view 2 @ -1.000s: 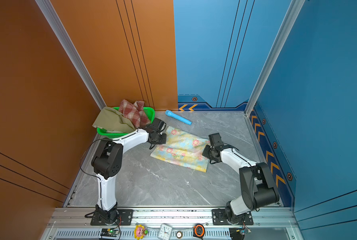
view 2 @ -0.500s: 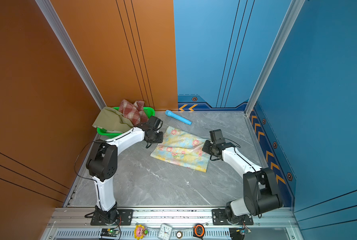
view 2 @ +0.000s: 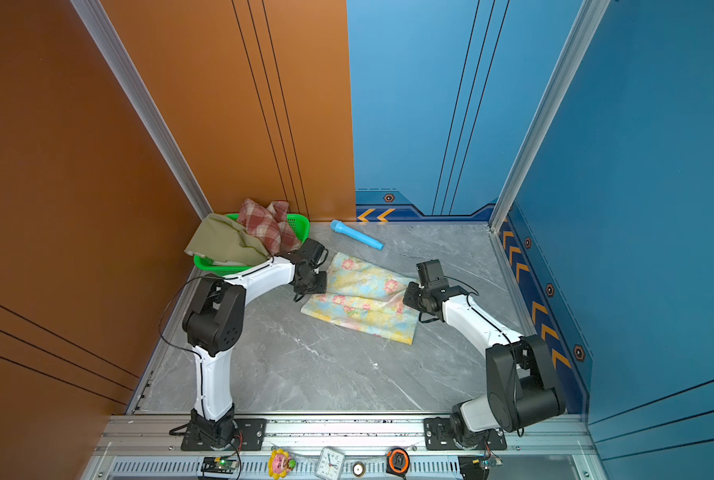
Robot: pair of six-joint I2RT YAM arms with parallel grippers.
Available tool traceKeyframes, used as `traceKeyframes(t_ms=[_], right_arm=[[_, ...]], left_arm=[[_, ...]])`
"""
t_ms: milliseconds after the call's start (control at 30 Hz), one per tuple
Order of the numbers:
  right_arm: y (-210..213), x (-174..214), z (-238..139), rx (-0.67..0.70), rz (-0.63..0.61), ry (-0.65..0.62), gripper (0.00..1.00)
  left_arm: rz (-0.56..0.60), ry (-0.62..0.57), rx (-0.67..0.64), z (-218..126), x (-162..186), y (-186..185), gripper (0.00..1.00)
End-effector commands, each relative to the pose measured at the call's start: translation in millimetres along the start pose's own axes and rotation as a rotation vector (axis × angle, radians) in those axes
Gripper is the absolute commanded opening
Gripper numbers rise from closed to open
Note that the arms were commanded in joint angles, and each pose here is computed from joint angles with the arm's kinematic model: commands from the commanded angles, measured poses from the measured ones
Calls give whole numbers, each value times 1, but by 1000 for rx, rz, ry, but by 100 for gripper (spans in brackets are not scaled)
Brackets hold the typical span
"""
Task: Fold and stack the skirts
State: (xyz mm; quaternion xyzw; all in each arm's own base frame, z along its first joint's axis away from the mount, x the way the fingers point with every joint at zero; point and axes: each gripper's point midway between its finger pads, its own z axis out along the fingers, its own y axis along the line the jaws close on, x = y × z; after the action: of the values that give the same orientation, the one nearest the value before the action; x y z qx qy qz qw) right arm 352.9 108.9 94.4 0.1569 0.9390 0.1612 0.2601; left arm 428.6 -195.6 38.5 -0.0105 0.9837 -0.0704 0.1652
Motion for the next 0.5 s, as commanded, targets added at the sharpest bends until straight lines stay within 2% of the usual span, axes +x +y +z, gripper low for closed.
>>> traceKeyframes(t_ms=[0, 67, 167, 467], right_arm=[[-9, 12, 3, 35, -23, 32, 14], [-11, 14, 5, 39, -23, 35, 14], [-14, 15, 5, 43, -22, 38, 13], [-21, 3, -3, 47, -24, -1, 4]], left_arm=[[-3, 53, -5, 11, 10, 2, 36], [1, 55, 9, 13, 9, -4, 16], [10, 50, 20, 12, 7, -11, 0], [4, -28, 52, -19, -18, -16, 0]])
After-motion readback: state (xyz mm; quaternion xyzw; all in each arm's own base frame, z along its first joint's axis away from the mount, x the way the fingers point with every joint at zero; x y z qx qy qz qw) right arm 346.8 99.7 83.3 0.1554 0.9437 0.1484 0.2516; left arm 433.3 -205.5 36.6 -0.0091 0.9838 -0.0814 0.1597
